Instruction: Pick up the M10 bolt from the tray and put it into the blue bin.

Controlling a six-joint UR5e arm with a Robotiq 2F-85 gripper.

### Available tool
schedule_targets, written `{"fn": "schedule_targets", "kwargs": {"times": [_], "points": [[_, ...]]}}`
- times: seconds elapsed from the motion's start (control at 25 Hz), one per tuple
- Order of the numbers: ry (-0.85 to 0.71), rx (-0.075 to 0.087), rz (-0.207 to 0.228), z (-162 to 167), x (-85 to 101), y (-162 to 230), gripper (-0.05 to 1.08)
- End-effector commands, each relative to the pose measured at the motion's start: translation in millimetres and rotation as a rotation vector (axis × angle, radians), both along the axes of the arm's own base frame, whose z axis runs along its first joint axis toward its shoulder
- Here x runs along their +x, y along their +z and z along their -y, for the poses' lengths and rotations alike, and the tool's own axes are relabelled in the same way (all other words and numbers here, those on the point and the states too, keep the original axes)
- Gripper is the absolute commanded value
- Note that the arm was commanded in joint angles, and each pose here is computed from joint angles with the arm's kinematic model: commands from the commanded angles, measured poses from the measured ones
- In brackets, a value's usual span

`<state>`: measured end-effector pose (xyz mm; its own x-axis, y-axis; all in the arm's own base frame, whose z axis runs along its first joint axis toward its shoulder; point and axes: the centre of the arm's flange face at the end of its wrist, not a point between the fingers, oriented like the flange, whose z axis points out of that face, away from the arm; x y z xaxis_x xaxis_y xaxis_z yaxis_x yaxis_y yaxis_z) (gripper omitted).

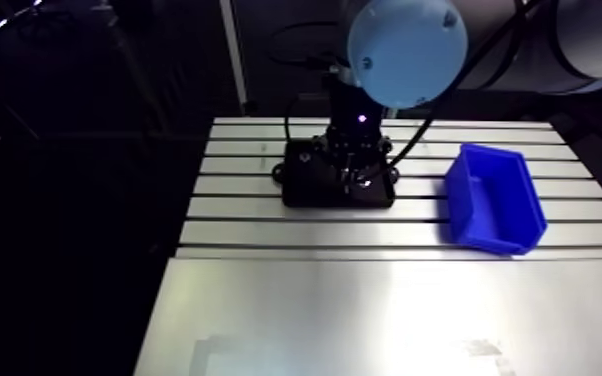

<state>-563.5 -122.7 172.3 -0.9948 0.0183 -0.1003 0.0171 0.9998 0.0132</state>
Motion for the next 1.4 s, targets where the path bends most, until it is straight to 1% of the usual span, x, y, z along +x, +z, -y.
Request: {"fn": "schedule_targets", "kwargs": {"times": [0.04,0.2,0.32,0.44,0.48,0.72,0.8,0.96,1.04,1.2,1.32,1.4], "points": [[0.001,-0.001,-0.023,1,-2.3,12,0.98],[0.001,-0.001,-0.057,1,-6.2,30,0.99],[0.004,-0.002,-0.071,1,-6.1,42,0.99],[0.007,-0.001,-0.069,0,-3.7,57,0.99],[0.010,-0.002,-0.078,1,-3.8,67,0.99],[0.062,-0.004,-0.090,0,2.0,102,1.00],[0.108,-0.004,-0.080,-1,6.1,109,1.00],[0.156,-0.005,-0.076,-3,12.4,122,1.00],[0.189,-0.010,-0.066,-3,16.2,130,1.00],[0.296,-0.016,-0.063,-4,21.6,150,1.00],[0.391,-0.026,-0.049,-11,23.9,165,1.00],[0.465,-0.032,-0.048,-16,23.7,177,1.00]]}}
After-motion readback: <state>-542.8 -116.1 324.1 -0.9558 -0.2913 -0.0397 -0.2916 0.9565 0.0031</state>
